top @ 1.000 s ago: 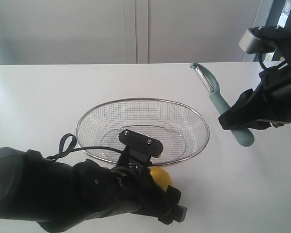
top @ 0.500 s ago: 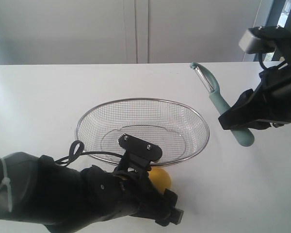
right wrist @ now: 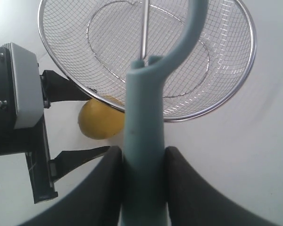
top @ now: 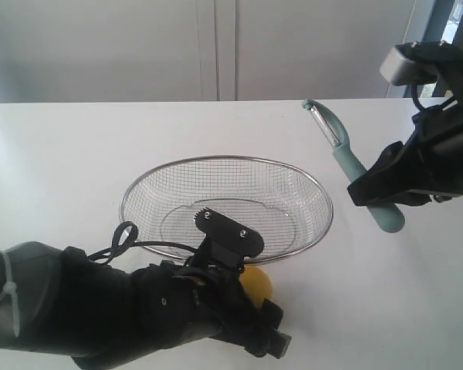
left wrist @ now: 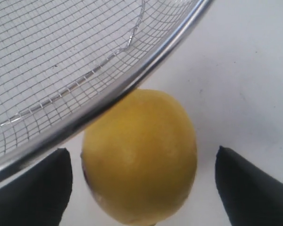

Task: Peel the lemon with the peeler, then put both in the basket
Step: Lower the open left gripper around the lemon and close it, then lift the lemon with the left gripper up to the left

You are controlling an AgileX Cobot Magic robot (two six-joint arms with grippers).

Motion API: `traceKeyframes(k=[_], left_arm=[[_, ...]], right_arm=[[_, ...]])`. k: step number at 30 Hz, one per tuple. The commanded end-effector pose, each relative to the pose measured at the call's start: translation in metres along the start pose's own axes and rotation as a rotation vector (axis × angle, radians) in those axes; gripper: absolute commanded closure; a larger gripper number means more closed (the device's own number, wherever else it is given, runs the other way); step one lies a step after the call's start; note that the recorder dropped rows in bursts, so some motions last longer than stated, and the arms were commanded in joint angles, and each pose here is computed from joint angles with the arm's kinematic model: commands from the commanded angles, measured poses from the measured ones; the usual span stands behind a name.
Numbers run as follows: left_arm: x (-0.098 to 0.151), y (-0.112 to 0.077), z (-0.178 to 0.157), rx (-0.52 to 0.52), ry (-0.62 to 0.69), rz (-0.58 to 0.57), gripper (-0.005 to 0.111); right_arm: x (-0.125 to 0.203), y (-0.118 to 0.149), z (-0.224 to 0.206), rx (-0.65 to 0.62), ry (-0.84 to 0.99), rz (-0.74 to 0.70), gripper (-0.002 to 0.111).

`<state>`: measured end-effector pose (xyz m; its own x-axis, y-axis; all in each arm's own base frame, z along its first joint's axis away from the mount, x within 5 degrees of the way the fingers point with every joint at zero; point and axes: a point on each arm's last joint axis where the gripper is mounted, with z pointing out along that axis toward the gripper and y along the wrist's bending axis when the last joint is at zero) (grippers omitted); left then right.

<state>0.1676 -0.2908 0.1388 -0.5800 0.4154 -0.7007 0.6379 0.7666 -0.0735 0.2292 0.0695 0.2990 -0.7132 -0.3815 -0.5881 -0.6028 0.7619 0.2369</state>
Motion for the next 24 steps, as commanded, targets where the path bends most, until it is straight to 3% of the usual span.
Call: traceKeyframes(k=[1, 2, 7, 12, 21, 24], left_arm=[[-0.001, -0.003, -0.001, 0.015, -0.001, 0.012, 0.048], [0.0, -0.003, -0.001, 0.018, 0.002, 0.012, 0.057], [0.002, -0.007, -0.002, 0.06, 0.037, 0.008, 0.081], [0.004, -0.02, -0.015, 0.21, 0.121, 0.01, 0.106], [-0.017, -0.033, -0.064, 0.418, 0.071, 0.123, 0.107], [-0.025, -0.034, -0.087, 0.475, 0.008, 0.259, 0.107]], right_arm=[[0.0, 0.0, 0.0, -0.002, -0.009, 0.011, 0.108], [0.0, 0.0, 0.0, -0.002, -0.009, 0.011, 0.108], [0.0, 0.0, 0.0, -0.002, -0.009, 0.011, 0.108], [0.0, 0.0, 0.0, -0.002, -0.009, 0.011, 0.108], [-0.001, -0.002, -0.001, 0.014, -0.023, 0.01, 0.108], [-0.002, -0.003, -0.001, 0.026, -0.036, 0.01, 0.108]])
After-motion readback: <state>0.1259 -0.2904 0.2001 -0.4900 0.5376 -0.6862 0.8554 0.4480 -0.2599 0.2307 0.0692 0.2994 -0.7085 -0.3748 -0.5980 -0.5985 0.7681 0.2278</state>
